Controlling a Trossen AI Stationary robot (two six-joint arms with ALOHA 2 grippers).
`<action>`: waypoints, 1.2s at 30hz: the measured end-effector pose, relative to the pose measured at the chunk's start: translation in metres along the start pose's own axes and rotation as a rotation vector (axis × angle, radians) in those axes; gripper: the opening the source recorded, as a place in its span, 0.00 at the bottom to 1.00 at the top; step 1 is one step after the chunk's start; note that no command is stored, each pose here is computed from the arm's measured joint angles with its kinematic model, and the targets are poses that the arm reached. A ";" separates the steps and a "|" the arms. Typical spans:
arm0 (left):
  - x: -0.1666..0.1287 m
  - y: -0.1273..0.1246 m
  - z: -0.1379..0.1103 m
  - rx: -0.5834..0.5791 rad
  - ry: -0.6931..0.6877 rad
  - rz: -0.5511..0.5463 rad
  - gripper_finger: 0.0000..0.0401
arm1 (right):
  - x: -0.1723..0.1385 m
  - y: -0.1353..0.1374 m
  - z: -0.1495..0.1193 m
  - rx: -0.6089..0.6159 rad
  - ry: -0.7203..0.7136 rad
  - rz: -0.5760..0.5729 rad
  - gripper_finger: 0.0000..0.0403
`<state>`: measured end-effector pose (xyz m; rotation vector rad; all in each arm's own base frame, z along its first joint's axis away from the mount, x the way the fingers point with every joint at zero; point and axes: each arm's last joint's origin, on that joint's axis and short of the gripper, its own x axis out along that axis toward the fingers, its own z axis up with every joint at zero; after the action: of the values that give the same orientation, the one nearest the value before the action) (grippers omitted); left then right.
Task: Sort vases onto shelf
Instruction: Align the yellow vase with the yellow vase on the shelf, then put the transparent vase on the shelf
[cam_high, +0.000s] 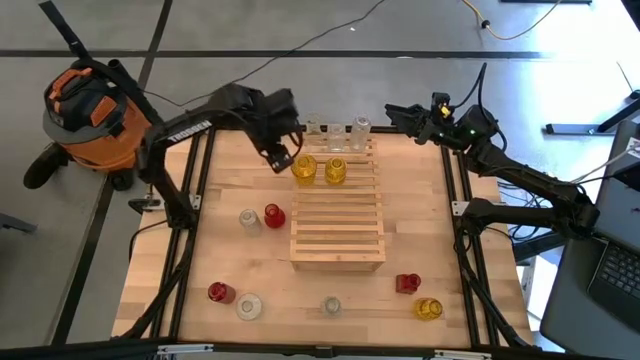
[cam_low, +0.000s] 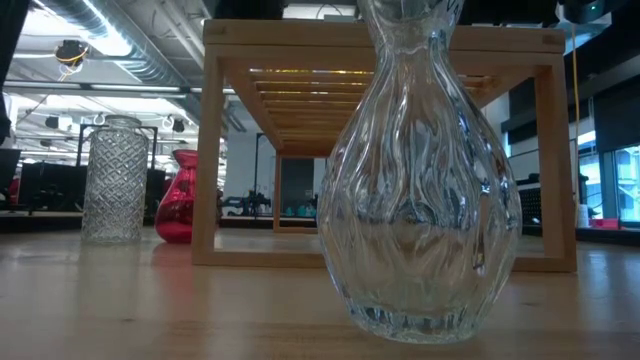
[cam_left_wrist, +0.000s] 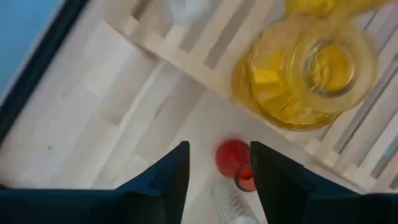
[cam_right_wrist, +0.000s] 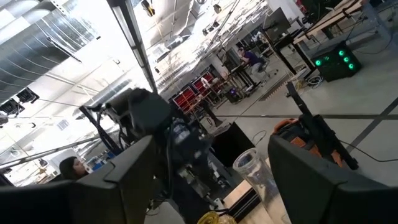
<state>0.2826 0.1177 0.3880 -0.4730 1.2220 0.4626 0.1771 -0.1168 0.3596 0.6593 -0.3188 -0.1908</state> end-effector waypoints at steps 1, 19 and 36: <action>0.008 0.000 -0.002 0.002 0.032 0.002 0.38 | 0.000 0.000 0.000 0.000 0.000 0.000 0.66; 0.041 -0.003 0.008 -0.025 -0.025 -0.094 0.29 | -0.001 0.002 0.000 0.003 0.028 0.034 0.66; 0.002 -0.004 -0.103 -0.058 0.114 -0.193 0.25 | -0.001 0.005 -0.004 0.025 0.144 0.146 0.66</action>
<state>0.2063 0.0554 0.3584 -0.6677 1.2607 0.3106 0.1774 -0.1104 0.3597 0.6681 -0.2296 0.0004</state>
